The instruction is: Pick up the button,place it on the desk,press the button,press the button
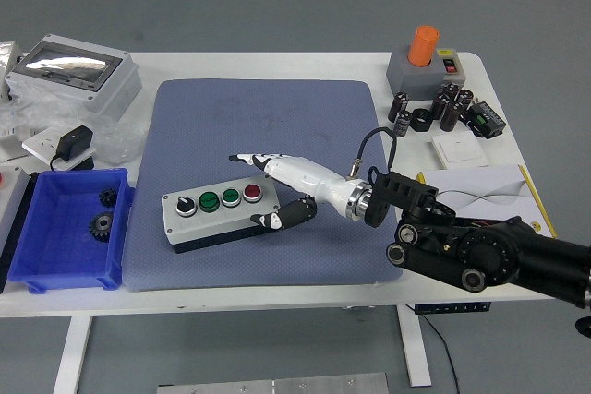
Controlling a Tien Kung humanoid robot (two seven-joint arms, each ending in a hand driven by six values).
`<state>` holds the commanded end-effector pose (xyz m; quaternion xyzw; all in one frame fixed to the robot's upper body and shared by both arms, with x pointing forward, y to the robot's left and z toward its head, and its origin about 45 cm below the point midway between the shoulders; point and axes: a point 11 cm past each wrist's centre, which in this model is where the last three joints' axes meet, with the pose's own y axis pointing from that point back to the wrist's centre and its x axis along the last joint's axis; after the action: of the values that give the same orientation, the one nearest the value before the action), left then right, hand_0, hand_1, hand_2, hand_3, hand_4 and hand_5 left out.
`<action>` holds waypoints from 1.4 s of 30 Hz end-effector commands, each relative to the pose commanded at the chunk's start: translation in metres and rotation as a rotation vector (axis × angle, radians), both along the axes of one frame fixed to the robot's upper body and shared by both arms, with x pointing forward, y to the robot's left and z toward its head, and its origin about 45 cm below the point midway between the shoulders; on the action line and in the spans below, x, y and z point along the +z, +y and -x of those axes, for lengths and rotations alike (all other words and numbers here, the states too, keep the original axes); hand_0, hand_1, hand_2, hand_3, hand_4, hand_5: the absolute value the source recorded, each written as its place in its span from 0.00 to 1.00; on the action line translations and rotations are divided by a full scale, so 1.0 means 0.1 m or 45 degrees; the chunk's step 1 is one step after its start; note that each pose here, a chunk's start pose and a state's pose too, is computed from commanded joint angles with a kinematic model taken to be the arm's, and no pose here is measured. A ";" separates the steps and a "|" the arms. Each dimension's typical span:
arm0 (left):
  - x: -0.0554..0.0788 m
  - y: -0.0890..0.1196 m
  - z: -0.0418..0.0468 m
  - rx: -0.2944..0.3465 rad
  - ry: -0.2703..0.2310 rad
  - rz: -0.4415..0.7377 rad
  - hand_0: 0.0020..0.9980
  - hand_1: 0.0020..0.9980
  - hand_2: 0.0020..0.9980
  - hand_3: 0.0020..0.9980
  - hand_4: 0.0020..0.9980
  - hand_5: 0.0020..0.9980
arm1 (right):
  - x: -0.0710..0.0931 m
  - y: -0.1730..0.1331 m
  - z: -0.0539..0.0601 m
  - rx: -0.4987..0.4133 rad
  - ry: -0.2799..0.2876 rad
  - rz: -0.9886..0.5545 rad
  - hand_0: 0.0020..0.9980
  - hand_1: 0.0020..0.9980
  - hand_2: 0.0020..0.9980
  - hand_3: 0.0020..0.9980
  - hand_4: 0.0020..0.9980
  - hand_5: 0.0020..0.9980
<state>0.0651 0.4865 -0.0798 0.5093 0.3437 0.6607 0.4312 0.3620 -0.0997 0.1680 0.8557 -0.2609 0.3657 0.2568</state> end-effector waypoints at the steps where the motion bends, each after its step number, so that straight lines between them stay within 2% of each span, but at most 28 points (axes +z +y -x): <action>1: 0.00 0.00 -0.001 0.000 -0.001 0.000 0.78 0.76 0.73 0.81 0.93 0.62 | -0.01 -0.01 0.00 -0.002 0.007 0.003 1.00 0.96 1.00 1.00 0.89 0.48; 2: 0.00 0.00 -0.003 0.000 -0.002 0.000 0.78 0.76 0.73 0.81 0.93 0.62 | -0.02 -0.03 0.01 -0.004 0.012 0.005 1.00 0.95 1.00 1.00 0.99 0.78; 7: 0.00 0.00 -0.013 -0.001 -0.008 -0.002 0.78 0.76 0.73 0.81 0.93 0.62 | -0.07 -0.09 0.02 -0.015 0.045 0.016 1.00 0.95 1.00 1.00 0.99 0.78; 8: 0.00 0.00 -0.014 0.000 -0.009 -0.003 0.78 0.76 0.73 0.81 0.93 0.62 | -0.08 -0.10 0.03 -0.016 0.050 0.016 0.98 0.93 1.00 1.00 1.00 0.88; 13: 0.00 0.00 -0.013 0.001 -0.011 -0.005 0.78 0.76 0.73 0.81 0.93 0.62 | -0.09 -0.13 0.05 -0.016 0.059 0.011 0.98 0.93 1.00 1.00 1.00 0.88; 14: 0.00 0.00 -0.013 0.001 -0.011 -0.006 0.78 0.76 0.73 0.81 0.93 0.62 | -0.09 -0.14 0.06 -0.016 0.061 0.011 0.92 0.89 0.99 1.00 1.00 0.99; 25: 0.01 0.01 -0.011 0.002 -0.016 -0.009 0.78 0.76 0.73 0.81 0.93 0.63 | -0.11 -0.20 0.13 -0.016 0.076 0.008 0.92 0.86 0.99 1.00 1.00 0.99; 42: 0.00 0.01 -0.003 0.004 -0.013 -0.006 0.77 0.76 0.73 0.81 0.94 0.63 | -0.06 -0.23 0.13 -0.040 0.061 -0.020 0.91 0.83 0.98 1.00 1.00 1.00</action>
<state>0.0654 0.4871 -0.0794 0.5063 0.3408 0.6648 0.4308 0.3493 -0.1231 0.1618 0.8619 -0.2711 0.3391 0.2619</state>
